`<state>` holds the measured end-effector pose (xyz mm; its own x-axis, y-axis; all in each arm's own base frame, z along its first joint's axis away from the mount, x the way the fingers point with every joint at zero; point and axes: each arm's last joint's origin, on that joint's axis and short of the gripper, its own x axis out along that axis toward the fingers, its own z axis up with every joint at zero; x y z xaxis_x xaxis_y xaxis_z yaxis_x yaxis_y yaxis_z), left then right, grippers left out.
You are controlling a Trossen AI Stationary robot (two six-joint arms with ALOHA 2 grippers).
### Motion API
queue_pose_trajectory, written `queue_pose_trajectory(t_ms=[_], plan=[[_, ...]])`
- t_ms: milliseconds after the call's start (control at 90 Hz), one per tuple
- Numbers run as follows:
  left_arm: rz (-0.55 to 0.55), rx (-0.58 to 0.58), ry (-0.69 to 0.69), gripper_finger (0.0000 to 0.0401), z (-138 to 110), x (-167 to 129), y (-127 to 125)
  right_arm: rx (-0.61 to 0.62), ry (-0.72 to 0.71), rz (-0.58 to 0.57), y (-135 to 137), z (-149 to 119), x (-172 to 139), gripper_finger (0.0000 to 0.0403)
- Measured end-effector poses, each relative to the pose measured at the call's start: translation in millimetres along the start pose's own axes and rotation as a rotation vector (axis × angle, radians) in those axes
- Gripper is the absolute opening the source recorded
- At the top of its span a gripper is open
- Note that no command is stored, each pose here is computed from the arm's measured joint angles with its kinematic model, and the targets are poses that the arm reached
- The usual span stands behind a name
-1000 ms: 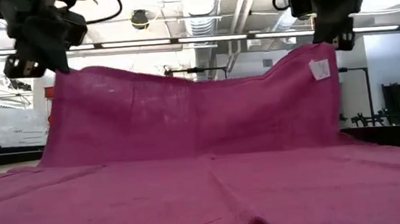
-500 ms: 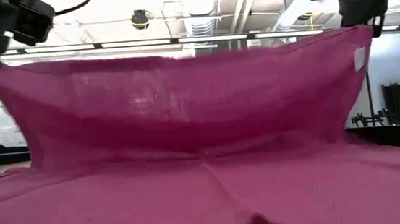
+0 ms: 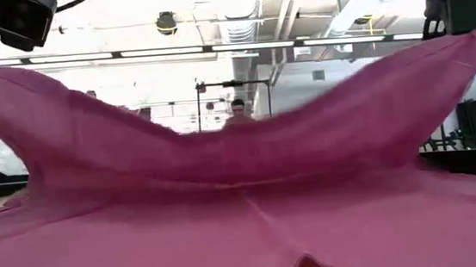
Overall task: Set table place
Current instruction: Fold the violet table napkin
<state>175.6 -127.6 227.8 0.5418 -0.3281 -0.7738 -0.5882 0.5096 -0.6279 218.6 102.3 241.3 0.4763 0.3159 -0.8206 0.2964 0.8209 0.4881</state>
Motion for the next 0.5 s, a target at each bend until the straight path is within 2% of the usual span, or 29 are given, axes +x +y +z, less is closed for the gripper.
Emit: queue_pose_trajectory(t_ms=[233, 500], plan=[[-0.074, 0.016, -0.017, 0.0000, -10, -13, -19, 0.002, -0.024, 0.041, 10, -9, -6, 0.0000], [-0.045, -0.011, 0.020, 0.0000, -23, -13, -17, -0.004, 0.019, 0.036, 14, -21, -7, 0.0000]])
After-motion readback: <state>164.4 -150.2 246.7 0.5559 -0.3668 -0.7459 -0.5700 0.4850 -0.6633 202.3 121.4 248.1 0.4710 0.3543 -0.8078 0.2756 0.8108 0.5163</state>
